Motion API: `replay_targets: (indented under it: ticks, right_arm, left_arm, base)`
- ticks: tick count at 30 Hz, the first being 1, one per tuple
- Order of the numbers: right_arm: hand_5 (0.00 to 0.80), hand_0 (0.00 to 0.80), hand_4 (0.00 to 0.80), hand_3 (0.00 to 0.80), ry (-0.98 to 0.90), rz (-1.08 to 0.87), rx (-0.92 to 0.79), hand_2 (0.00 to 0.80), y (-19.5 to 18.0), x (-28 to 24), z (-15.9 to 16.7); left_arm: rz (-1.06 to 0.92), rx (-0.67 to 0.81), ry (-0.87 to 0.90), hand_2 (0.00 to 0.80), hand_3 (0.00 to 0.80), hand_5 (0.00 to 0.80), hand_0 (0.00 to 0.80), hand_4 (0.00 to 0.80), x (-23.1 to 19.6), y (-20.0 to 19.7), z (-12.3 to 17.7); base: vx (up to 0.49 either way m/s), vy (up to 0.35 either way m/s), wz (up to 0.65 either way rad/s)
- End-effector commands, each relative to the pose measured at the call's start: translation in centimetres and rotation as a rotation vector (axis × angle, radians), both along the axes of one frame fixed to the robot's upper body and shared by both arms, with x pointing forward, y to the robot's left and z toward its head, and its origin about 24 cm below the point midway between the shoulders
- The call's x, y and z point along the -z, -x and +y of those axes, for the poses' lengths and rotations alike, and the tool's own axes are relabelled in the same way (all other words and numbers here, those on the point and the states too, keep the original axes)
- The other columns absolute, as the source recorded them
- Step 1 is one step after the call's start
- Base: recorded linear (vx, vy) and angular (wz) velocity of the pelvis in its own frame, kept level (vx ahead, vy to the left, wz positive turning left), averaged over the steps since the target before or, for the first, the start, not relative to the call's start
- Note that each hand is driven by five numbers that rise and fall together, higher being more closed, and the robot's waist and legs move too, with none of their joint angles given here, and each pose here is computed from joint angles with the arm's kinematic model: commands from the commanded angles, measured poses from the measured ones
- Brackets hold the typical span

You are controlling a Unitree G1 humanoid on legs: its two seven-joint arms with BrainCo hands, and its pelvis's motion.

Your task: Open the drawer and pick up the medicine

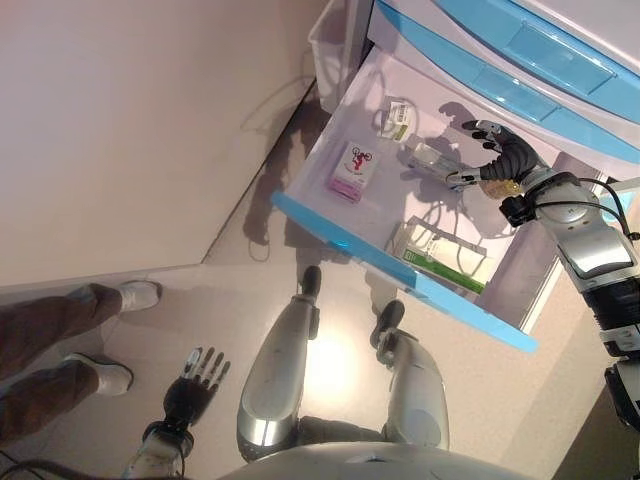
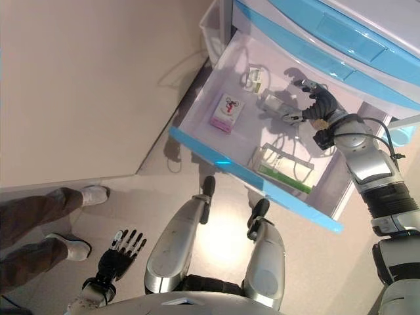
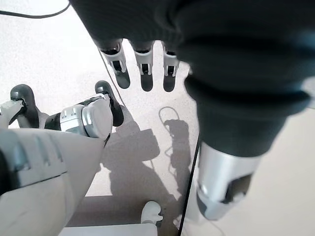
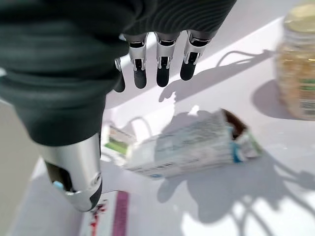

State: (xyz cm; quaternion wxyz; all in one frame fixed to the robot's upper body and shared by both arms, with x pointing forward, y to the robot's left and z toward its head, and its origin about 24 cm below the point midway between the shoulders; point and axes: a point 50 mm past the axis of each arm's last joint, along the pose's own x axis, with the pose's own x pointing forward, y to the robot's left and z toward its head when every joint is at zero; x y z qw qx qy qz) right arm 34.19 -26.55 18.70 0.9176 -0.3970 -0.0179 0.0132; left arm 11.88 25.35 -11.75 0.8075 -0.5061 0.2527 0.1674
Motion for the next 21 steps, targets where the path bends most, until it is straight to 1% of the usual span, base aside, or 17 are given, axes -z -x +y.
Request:
replay_targets:
  ticks: [1, 8, 21]
  right_arm:
    - [0.000, 0.000, 0.000, 0.000, 0.073, -0.067, 0.042, 0.000, -0.3, -1.9, -0.6]
    - [0.000, 0.000, 0.000, 0.000, 0.083, -0.026, 0.112, 0.000, -0.8, -1.4, -2.2]
    - [0.000, 0.000, 0.000, 0.000, 0.154, 0.069, 0.154, 0.000, -1.1, -0.3, -3.5]
  left_arm:
    - [0.072, 0.052, 0.005, 0.000, 0.000, 0.000, 0.000, 0.000, 0.7, 1.8, -1.0]
    - [0.085, 0.063, 0.015, 0.000, 0.000, 0.000, 0.000, 0.000, 0.8, 1.9, -1.4]
    - [0.087, 0.069, 0.012, 0.000, 0.000, 0.000, 0.000, 0.000, 0.7, 1.5, -1.4]
  base:
    - [-0.003, 0.034, 0.01]
    - [0.001, 0.006, 0.01]
    - [0.002, 0.000, 0.00]
